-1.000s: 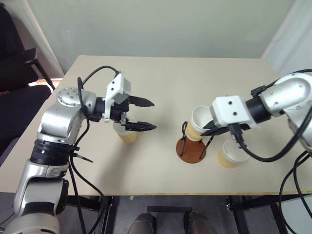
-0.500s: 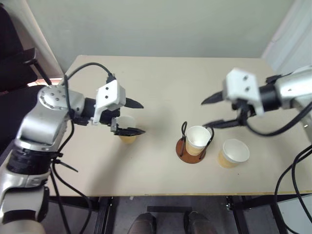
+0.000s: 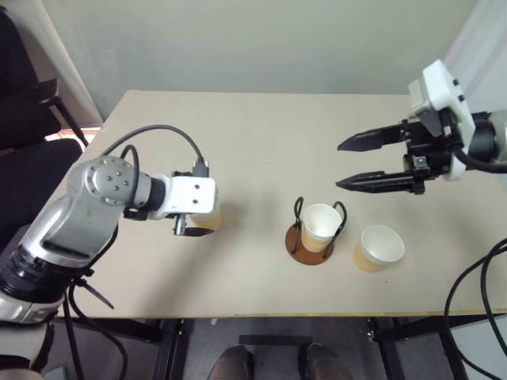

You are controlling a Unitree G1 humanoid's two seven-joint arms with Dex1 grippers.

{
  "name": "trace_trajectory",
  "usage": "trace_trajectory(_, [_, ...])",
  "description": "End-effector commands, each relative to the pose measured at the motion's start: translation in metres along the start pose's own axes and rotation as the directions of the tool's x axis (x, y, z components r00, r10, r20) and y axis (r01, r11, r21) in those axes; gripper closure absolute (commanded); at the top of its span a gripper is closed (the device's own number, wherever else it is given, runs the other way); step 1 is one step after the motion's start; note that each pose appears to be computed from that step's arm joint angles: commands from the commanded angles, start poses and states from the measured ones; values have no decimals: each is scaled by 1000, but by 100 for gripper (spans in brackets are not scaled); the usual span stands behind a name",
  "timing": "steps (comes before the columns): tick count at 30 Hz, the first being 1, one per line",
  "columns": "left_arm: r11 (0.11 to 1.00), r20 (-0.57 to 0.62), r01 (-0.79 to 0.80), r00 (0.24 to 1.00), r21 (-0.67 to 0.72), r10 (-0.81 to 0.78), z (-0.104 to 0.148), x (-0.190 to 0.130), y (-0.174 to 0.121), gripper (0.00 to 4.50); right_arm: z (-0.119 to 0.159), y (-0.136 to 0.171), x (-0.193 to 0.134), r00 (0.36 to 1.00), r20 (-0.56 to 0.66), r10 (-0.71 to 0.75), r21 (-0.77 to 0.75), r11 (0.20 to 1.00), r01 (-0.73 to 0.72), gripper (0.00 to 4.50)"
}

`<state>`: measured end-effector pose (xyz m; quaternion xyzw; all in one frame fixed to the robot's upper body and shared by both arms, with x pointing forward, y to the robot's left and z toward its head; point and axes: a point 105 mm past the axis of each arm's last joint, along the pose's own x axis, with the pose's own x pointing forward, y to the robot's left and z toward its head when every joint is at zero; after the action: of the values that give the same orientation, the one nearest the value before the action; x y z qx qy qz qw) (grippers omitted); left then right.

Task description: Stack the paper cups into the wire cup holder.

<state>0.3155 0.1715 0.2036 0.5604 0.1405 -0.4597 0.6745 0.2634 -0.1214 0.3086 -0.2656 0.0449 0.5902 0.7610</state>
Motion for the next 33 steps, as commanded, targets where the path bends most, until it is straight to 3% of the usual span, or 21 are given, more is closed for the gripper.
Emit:
trace_trajectory(1, [999,-64,-21,998,27,22,-11,0,0,0,12,2,-9,998,54,-11,-22,1000,12,123])
trace_trajectory(15, [998,-126,45,991,36,-41,-28,20,-10,0,5,8,-14,999,52,8,-25,1000,-6,123])
trace_trajectory(18, [996,-125,88,989,31,-84,-32,21,-14,66,3,9,-17,998,58,16,-39,999,-14,120])
trace_trajectory(28, [983,38,183,982,24,-184,-12,7,-13,433,-3,13,-24,995,77,69,-67,996,-64,120])
trace_trajectory(33, [981,138,195,972,-6,-192,6,-5,-3,447,-6,15,-27,992,72,100,-64,993,-95,120])
